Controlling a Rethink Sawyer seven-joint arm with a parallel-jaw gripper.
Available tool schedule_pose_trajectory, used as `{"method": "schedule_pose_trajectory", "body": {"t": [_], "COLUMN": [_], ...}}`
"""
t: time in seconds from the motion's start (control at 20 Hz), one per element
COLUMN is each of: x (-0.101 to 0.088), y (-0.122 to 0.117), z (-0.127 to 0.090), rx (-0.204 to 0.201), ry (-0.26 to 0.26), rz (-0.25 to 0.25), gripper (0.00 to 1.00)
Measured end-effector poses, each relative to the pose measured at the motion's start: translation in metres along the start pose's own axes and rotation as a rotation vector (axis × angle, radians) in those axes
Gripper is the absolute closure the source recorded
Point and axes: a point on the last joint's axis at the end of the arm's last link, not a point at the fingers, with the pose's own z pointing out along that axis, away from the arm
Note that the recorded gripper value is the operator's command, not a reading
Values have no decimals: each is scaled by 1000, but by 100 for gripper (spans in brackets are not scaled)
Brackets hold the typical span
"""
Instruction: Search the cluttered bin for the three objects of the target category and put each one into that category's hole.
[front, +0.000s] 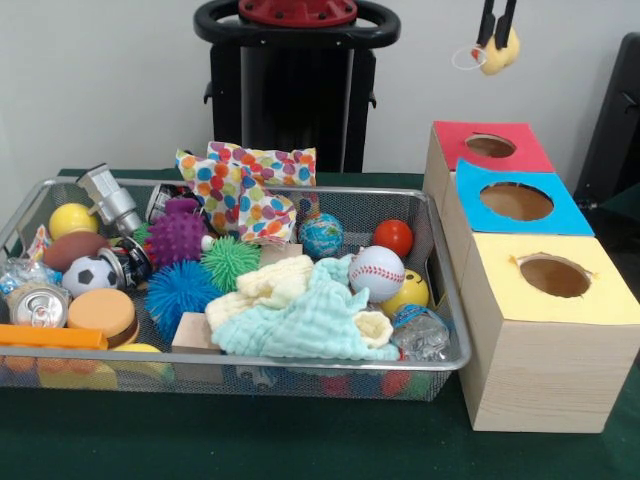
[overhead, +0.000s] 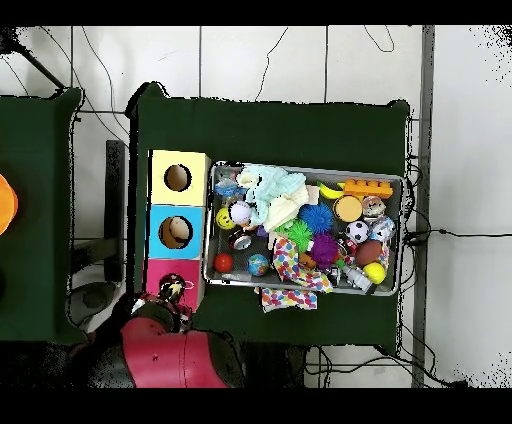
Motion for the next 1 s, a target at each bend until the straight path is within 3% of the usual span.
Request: {"method": "schedule_pose_trajectory", "body": {"t": [0.55,1.0], "x": [6,11], "y": [0,-6], "z": [45,61], "rx": [13,35], "ry": [45,62], "rz": [22,30], "gripper": [100,100]}}
